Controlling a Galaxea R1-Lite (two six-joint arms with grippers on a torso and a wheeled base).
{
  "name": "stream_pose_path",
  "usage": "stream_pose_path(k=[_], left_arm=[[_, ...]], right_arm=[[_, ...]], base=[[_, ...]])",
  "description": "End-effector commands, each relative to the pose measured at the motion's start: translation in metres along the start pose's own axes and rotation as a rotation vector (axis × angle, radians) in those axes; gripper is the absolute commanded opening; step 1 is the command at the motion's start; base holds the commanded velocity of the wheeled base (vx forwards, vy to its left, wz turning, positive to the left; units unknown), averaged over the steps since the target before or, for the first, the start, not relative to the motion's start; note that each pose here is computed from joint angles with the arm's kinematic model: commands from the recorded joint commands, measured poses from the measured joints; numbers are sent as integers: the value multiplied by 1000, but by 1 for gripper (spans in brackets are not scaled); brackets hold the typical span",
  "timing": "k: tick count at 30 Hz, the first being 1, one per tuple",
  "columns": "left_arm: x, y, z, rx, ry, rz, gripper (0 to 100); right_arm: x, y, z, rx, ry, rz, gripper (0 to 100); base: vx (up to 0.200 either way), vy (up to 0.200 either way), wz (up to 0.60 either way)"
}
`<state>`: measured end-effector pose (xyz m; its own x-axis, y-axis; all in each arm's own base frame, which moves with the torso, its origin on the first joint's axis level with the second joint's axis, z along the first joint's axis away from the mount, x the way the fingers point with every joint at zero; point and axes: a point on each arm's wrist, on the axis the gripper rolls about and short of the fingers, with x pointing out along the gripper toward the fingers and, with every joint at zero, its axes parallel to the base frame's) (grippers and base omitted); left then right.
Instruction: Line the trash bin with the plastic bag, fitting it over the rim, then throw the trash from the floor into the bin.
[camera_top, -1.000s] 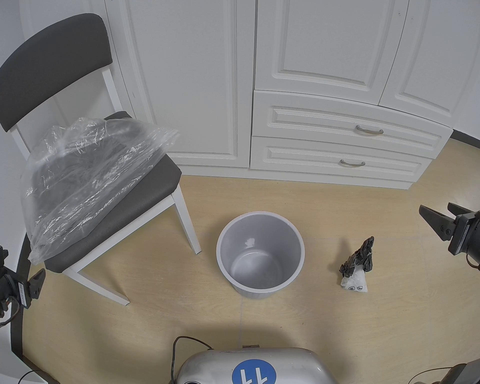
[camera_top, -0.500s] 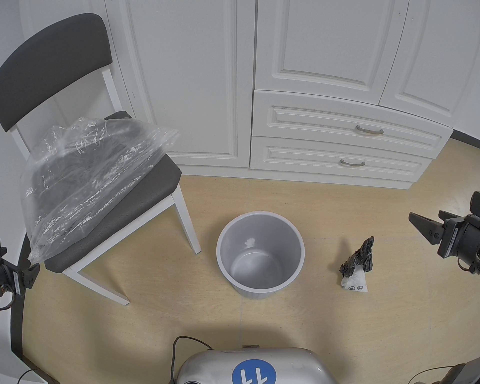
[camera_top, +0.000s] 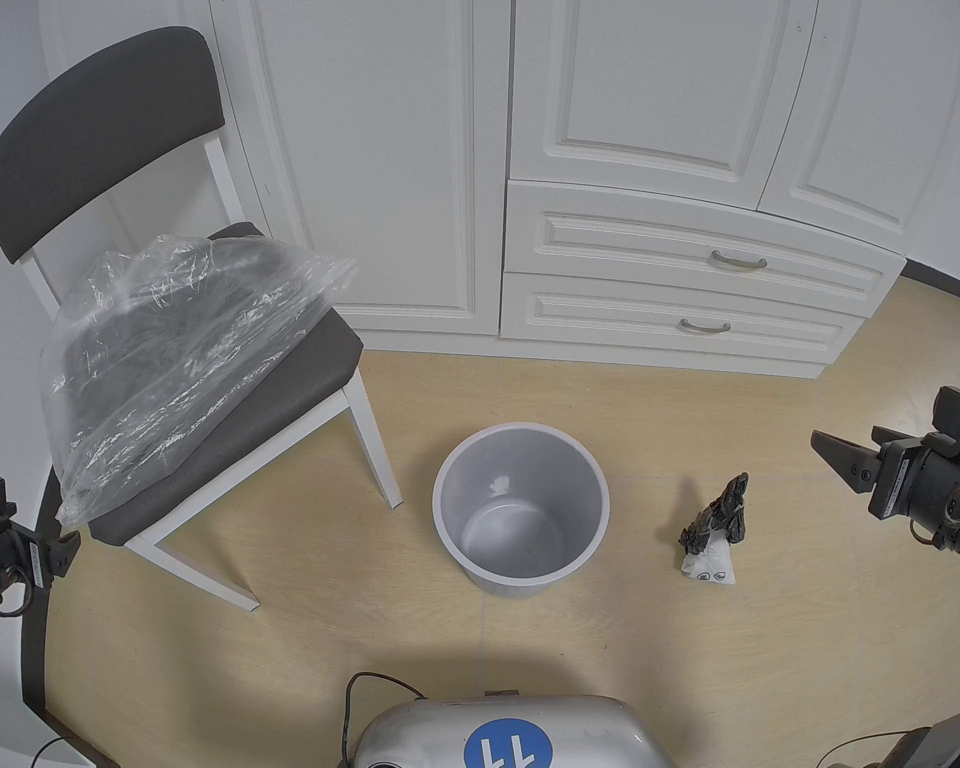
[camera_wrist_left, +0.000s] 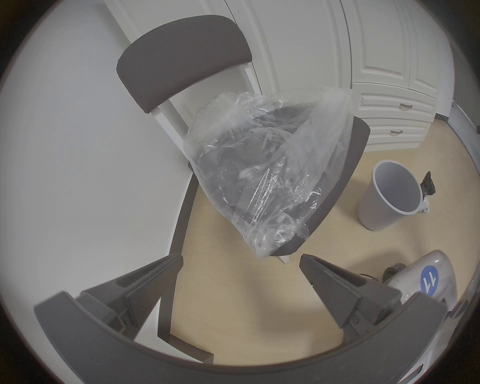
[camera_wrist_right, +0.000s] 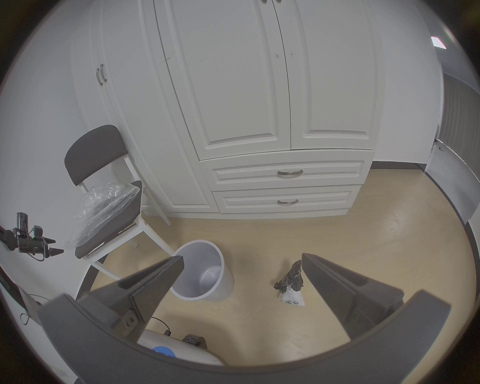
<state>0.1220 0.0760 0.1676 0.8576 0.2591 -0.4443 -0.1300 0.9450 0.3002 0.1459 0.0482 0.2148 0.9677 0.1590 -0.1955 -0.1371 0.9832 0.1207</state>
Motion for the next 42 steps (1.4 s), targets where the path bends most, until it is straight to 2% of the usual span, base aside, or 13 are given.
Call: stream_pose_path(k=[1,11,26,36,42], left_arm=[[3,2,1,-8,7,1,100],[4,5,0,-9,-13,27,100],[4,6,1,-10,-15,31,100],[17,9,1,-12,-14,25,100],[27,11,1,-32,-59,42,100]], right_arm=[[-1,0,0,2,-3,1,100],[-3,0,1,1,-9,7,100],[-3,10,-4,22,20,94,100],[-3,10,-4,24,25,93,100],[-3,10,-4,25,22,94,100]], base=[[0,0,0],[0,0,0],[0,0,0],[0,0,0],[0,0,0]])
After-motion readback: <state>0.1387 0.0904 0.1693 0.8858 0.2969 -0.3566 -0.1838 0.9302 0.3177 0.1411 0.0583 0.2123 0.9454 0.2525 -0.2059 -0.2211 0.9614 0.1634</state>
